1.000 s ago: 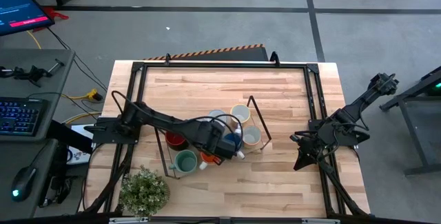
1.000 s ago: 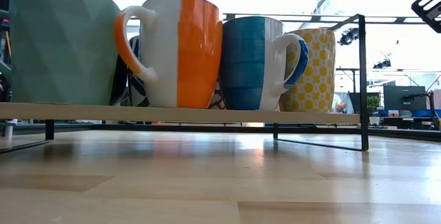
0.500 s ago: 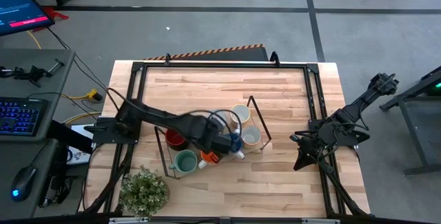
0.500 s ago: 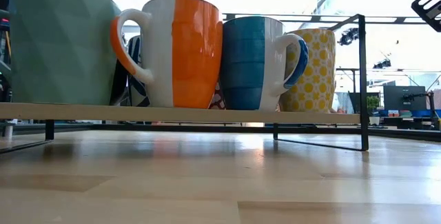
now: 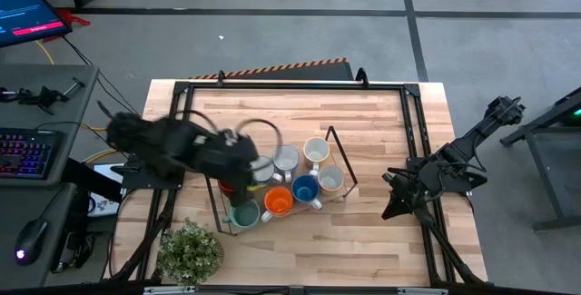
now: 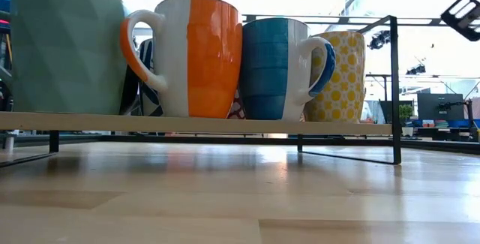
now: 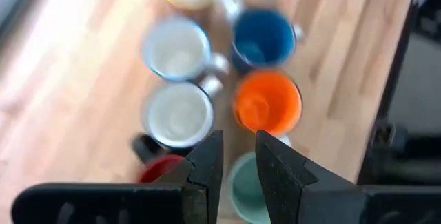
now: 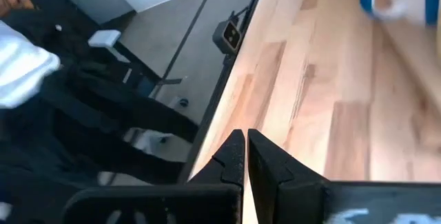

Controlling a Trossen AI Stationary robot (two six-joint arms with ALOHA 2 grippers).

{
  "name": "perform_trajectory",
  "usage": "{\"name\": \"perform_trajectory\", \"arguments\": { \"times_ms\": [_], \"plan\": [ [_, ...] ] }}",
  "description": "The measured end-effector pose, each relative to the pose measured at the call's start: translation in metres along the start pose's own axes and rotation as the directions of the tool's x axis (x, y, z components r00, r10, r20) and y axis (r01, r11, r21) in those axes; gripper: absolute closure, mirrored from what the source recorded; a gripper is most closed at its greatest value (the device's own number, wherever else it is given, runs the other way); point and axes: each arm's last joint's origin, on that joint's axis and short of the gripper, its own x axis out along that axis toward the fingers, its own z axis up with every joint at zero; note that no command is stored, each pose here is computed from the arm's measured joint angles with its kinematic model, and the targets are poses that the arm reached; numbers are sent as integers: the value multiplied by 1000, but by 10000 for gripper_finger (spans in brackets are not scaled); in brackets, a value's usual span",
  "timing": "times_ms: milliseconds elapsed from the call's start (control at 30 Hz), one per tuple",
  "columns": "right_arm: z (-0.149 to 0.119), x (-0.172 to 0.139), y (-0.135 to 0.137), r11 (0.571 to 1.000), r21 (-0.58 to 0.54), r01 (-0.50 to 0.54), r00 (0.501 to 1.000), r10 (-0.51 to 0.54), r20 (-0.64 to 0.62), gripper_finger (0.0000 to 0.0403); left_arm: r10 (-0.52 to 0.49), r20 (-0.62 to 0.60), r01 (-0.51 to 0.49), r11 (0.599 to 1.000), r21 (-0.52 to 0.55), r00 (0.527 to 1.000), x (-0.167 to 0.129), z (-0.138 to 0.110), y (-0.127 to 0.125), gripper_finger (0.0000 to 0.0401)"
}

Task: Place coffee mugs
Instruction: Return to Home Position

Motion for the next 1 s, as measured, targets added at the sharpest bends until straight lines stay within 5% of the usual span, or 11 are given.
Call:
{"name": "perform_trajectory", "arguments": {
  "times_ms": [133,333,500,767,1000],
  "plan": [
    [-2,0,-1,995,99,7,1000,-5,-19,403,13,138,-9,1000,-29,990,-30,-10,11,325],
    [-1,0,-2,995,99,33,999,-34,5,403,-76,170,87,994,-60,982,-59,-22,24,325],
    [3,0,-2,994,-61,91,994,-87,73,403,-67,214,12,969,248,975,-73,-34,35,325],
    [22,-25,9,953,-304,-16,948,111,300,403,-126,349,46,973,228,928,-112,-78,104,325],
    [25,-60,10,920,-392,5,869,189,457,403,-241,476,122,956,267,846,-81,-127,140,325]
  ]
}}
